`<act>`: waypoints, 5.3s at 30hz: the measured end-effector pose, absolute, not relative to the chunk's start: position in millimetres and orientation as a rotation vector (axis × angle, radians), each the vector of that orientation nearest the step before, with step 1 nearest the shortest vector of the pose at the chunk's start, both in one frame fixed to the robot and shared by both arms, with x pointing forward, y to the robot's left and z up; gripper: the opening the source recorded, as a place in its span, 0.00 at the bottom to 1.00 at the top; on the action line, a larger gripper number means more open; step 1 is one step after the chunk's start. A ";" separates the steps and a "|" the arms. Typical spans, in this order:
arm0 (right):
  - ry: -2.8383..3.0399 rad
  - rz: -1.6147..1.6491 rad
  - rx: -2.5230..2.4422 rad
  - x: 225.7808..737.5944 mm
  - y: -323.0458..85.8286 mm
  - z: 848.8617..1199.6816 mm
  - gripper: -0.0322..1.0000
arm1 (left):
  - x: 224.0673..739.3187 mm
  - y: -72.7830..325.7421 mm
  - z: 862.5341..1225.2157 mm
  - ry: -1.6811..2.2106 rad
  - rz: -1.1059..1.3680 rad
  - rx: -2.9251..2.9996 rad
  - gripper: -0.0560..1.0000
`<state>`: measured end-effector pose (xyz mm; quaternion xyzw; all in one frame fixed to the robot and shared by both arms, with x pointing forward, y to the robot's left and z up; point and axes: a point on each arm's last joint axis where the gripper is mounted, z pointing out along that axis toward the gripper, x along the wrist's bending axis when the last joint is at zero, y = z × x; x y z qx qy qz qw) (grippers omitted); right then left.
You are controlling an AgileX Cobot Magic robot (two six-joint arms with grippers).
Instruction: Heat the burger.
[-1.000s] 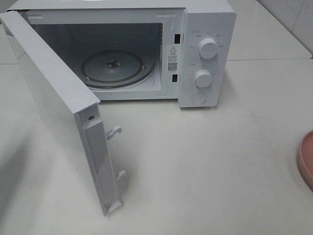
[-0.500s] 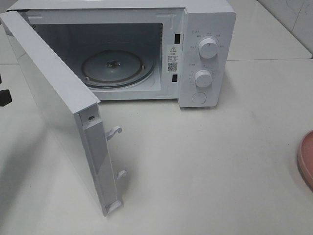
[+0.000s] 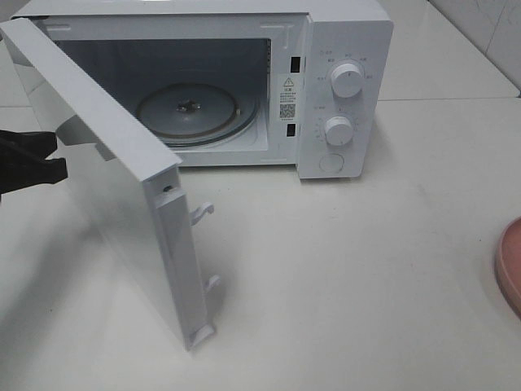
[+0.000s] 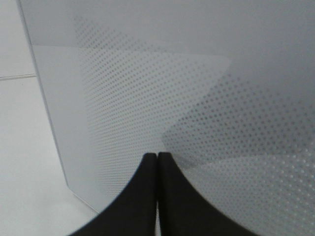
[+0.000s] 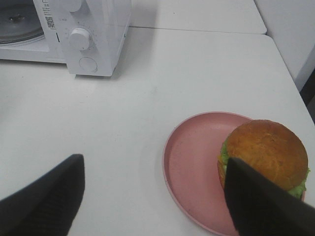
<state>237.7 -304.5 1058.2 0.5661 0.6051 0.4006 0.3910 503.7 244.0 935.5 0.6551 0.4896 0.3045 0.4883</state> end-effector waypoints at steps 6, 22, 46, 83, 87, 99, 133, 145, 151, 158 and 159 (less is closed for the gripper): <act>1.537 1.018 1.438 237.7 -304.5 1058.2 0.77 | 506.2 233.0 929.1 1.177 0.706 1.605 0.05; 1.537 1.018 1.437 237.7 -304.5 1058.3 0.77 | 530.7 187.1 930.9 1.068 0.648 1.598 0.05; 1.537 1.018 1.437 237.7 -304.5 1058.3 0.77 | 567.6 115.4 926.3 1.048 0.573 1.577 0.05; 1.537 1.018 1.437 237.7 -304.5 1058.3 0.77 | 567.5 34.5 1009.2 0.910 0.495 1.609 0.05; 1.537 1.018 1.437 237.7 -304.5 1058.3 0.77 | 556.3 36.6 1017.7 0.944 0.474 1.705 0.08; 1.537 1.018 1.437 237.7 -304.5 1058.3 0.77 | 519.5 55.4 1024.9 1.164 0.348 2.048 0.95; 1.537 1.018 1.438 237.7 -304.5 1058.2 0.76 | 460.4 248.2 1057.4 1.985 0.142 2.179 0.99; 1.537 1.018 1.438 237.7 -304.5 1058.2 0.76 | 382.2 281.4 1074.7 1.954 0.318 2.044 0.99; 1.537 1.018 1.438 237.7 -304.5 1058.2 0.76 | 332.9 292.5 1073.8 1.869 0.497 1.981 0.99; 1.537 1.018 1.438 237.7 -304.5 1058.2 0.76 | 293.6 299.6 1059.6 1.783 0.630 1.890 0.99; 1.537 1.018 1.438 237.7 -304.5 1058.2 0.76 | 293.6 299.6 1059.6 1.783 0.630 1.890 0.99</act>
